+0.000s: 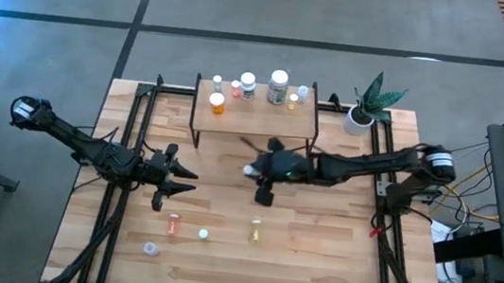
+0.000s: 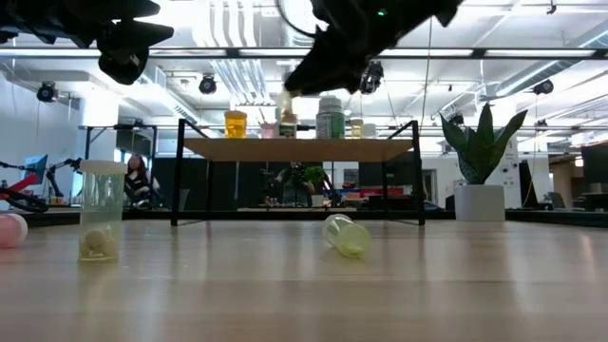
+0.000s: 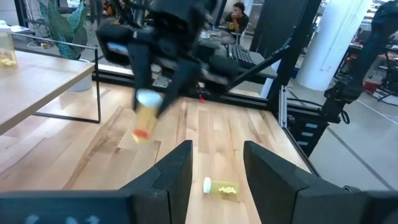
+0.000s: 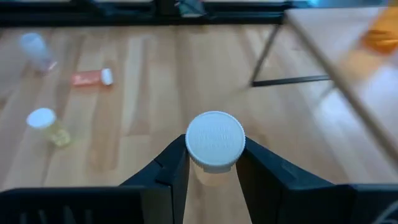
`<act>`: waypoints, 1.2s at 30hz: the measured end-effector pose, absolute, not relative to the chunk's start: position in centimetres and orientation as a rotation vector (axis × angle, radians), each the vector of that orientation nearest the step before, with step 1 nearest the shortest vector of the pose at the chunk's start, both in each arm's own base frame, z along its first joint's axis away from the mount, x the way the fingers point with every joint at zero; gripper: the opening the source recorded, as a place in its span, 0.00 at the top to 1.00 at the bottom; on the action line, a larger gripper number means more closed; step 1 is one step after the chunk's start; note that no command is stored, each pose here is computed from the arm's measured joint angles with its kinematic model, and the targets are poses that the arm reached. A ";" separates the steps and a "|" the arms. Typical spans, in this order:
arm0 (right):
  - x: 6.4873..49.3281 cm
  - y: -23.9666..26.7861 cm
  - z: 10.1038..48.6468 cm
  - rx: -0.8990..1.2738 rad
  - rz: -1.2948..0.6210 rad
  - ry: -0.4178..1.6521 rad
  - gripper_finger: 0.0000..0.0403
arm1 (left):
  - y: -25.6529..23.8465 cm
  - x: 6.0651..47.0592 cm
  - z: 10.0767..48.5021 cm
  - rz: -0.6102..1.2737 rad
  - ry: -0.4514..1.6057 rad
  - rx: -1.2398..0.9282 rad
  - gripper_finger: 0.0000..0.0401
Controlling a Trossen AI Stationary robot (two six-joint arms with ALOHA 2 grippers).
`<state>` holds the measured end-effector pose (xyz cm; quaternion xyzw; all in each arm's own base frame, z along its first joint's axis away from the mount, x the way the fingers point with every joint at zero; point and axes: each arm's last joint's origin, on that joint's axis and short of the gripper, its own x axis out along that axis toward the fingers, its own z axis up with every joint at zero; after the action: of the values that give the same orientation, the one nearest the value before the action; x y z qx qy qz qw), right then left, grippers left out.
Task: Pick and place medicine bottles onto shelf by color
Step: Put the middle yellow medicine bottle on the shelf
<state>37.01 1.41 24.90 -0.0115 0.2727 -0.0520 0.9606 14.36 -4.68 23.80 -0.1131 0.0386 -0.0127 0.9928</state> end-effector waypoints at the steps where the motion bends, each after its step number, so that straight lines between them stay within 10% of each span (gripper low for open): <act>1: 36.4 0.9 25.2 -0.019 -0.117 0.541 0.72 | -4.7 14.4 23.8 -0.026 0.078 -0.226 0.68; 36: 25.4 -12.6 28.1 0.135 -0.515 0.562 0.72 | -4.7 14.4 23.9 -0.021 0.070 -0.225 0.68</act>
<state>25.37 -12.55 28.06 0.0657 0.2739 -0.2513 0.9260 14.39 -4.67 23.86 -0.1122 0.0348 -0.0106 0.9930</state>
